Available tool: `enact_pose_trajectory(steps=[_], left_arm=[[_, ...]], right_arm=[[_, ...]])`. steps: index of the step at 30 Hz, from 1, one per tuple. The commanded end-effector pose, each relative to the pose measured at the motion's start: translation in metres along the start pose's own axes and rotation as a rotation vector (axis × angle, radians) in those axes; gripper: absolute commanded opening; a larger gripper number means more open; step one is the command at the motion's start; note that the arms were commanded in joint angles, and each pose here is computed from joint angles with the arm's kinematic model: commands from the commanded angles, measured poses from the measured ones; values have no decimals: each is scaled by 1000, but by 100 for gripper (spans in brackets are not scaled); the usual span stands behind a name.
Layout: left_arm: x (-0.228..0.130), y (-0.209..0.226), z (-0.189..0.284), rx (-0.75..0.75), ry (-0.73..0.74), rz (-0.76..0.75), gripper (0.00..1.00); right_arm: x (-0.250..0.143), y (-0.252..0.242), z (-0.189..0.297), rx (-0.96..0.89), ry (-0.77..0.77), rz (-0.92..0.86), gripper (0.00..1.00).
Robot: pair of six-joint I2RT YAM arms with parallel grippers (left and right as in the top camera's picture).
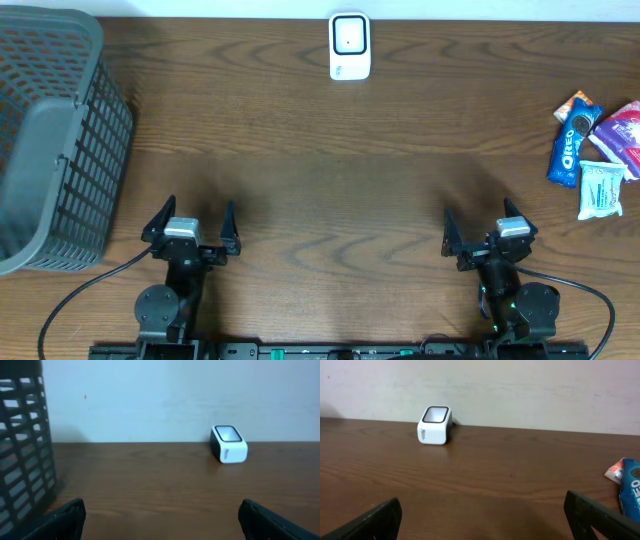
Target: Scan the item barcode
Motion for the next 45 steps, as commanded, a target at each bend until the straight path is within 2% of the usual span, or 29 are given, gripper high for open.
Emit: enact_pose_trajectory(steps=[1, 8, 45], left_arm=[[2, 3, 1, 11, -17, 21, 98], [-30, 1, 3, 6, 158, 35, 98], [-31, 6, 3, 44, 165, 28, 98]], right_arm=[[-1, 3, 0, 22, 3, 5, 99], [-1, 3, 0, 22, 3, 5, 99], [-1, 3, 0, 22, 3, 5, 99]])
Point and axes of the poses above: each gripper's point midway between its finger pads, its own z axis back along the fingers, its own y axis along the line the jaws close on, x = y × z, the point moved 6 cm from there along z, back along the fingers, and after that the axes turned 15 degrees about -z, right-handed, at the moved point
